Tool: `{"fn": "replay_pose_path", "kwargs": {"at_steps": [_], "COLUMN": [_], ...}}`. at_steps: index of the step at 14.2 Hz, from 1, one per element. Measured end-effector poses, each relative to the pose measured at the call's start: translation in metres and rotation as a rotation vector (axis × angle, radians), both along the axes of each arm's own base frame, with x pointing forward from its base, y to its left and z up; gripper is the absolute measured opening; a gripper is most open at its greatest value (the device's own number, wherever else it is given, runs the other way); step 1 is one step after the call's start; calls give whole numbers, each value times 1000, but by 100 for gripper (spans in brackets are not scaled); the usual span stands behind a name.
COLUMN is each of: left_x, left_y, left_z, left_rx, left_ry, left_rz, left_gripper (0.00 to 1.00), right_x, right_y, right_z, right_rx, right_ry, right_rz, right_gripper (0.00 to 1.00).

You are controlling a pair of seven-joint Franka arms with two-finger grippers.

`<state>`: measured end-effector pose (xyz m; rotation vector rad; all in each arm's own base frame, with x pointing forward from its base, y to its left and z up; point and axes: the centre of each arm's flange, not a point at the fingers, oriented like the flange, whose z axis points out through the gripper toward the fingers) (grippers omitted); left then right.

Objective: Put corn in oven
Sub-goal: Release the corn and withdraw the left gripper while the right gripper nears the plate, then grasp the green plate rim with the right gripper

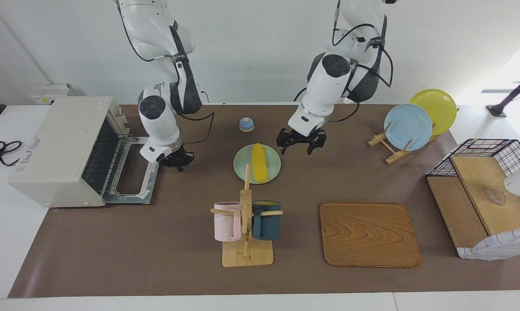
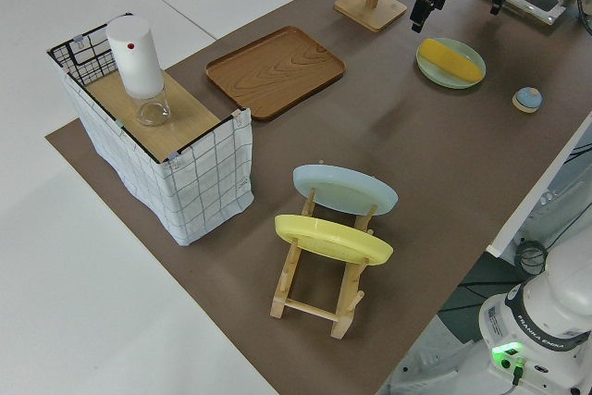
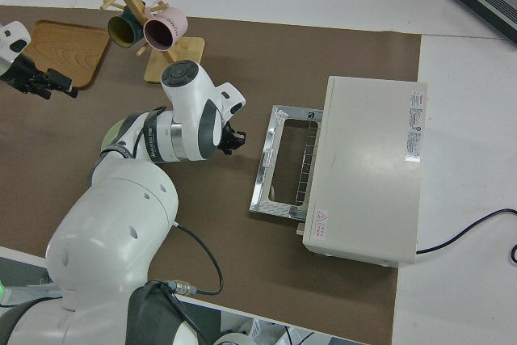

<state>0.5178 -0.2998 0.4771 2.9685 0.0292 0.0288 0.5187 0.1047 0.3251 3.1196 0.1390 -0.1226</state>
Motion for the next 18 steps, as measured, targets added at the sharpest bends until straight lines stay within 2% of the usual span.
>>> {"fn": "replay_pose_path", "kwargs": {"at_steps": [2, 4, 6, 9, 12, 15, 16, 18], "left_x": [21, 33, 35, 30, 15, 2, -1, -3], "left_y": [52, 107, 146, 182, 204, 222, 225, 226], "left_z": [39, 74, 99, 119, 129, 124, 120, 114], "left_rx": [9, 37, 72, 142, 171, 176, 176, 175], "left_ry": [3, -3, -1, 18, 72, 125, 133, 130], "left_rz": [11, 17, 11, -40, -74, -71, -69, -68], "left_gripper": [100, 100, 100, 100, 100, 100, 100, 100], "right_x": [-1, -13, -32, -63, -82, -82, -78, -71], "right_y": [16, 44, 81, 142, 197, 258, 284, 345], "right_z": [27, 51, 71, 95, 120, 139, 141, 128], "right_rx": [-2, -6, -9, -6, 2, 26, 31, 2], "right_ry": [14, 19, 7, -23, -45, -58, -67, -47], "right_rz": [14, 20, 8, 4, 6, -26, -46, -96], "right_gripper": [39, 62, 77, 78, 82, 91, 91, 94]}}
